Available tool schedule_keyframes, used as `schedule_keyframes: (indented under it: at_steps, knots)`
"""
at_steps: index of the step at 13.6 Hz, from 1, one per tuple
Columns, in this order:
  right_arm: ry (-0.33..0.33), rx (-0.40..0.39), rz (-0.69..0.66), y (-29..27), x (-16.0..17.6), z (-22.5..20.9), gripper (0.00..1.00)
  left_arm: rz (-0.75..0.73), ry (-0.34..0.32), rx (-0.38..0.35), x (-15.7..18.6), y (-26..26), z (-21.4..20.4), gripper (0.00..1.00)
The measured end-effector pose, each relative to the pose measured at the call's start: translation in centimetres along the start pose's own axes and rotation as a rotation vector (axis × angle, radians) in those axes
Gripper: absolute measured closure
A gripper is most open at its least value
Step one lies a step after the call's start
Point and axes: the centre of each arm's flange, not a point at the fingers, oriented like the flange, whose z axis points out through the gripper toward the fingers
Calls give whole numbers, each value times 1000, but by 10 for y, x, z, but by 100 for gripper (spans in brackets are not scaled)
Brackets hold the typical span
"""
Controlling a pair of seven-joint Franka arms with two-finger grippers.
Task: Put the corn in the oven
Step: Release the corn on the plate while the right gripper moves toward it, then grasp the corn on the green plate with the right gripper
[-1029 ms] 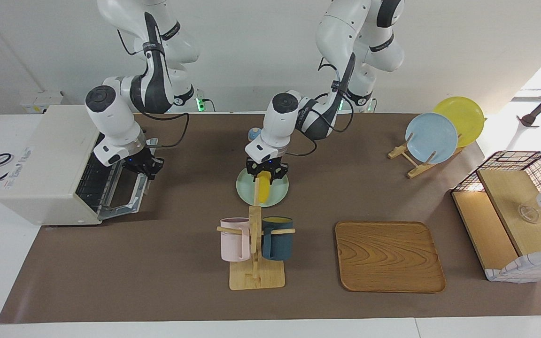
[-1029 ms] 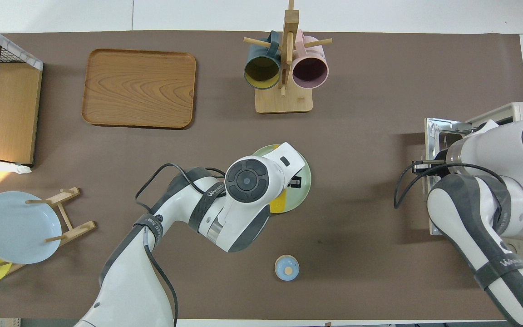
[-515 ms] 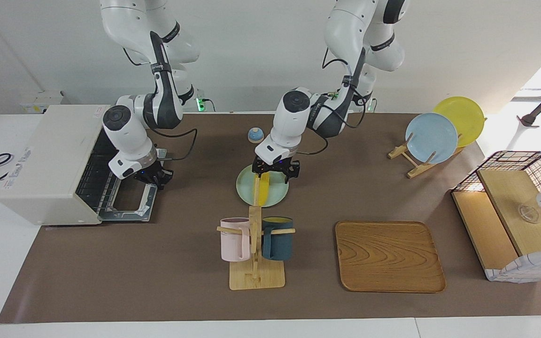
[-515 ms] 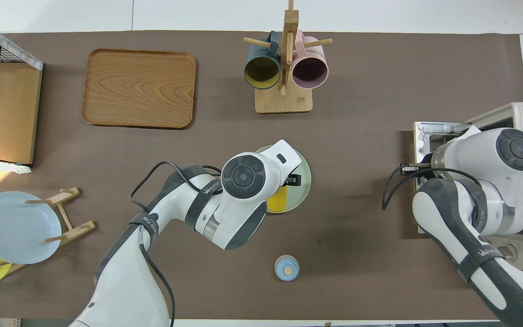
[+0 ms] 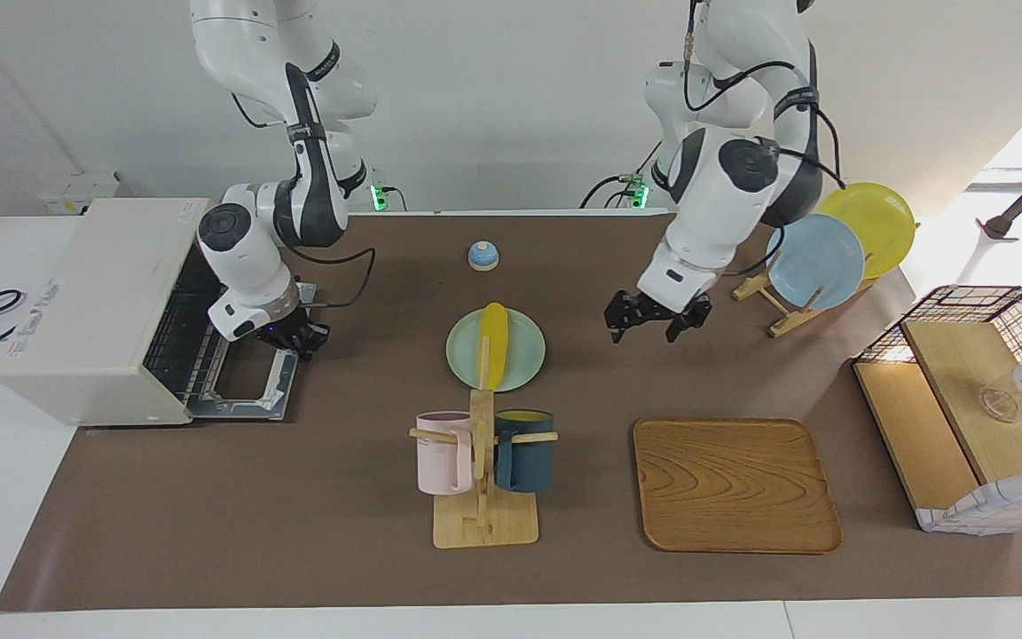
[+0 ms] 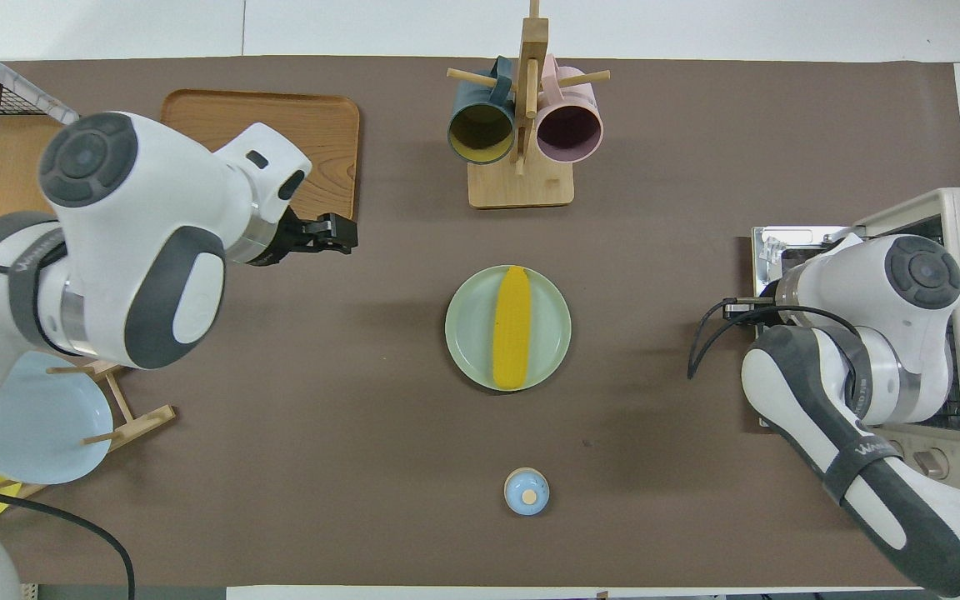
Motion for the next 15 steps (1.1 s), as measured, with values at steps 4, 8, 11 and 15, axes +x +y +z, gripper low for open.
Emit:
schedule_keyframes:
  at_steps: [4, 8, 11, 15]
  knots:
    - [-6, -3, 4, -107, 0, -44, 97, 25, 0, 57, 23, -69, -29, 0]
    - [16, 8, -40, -199, 1, -118, 78, 83, -6, 93, 25, -83, -78, 0]
    - [37, 20, -85, -292, -32, -122, 67, 91, -14, 102, 12, -85, -113, 0]
    - [71, 23, -38, -391, -49, -87, 52, 88, -44, 108, -8, -89, -138, 0]
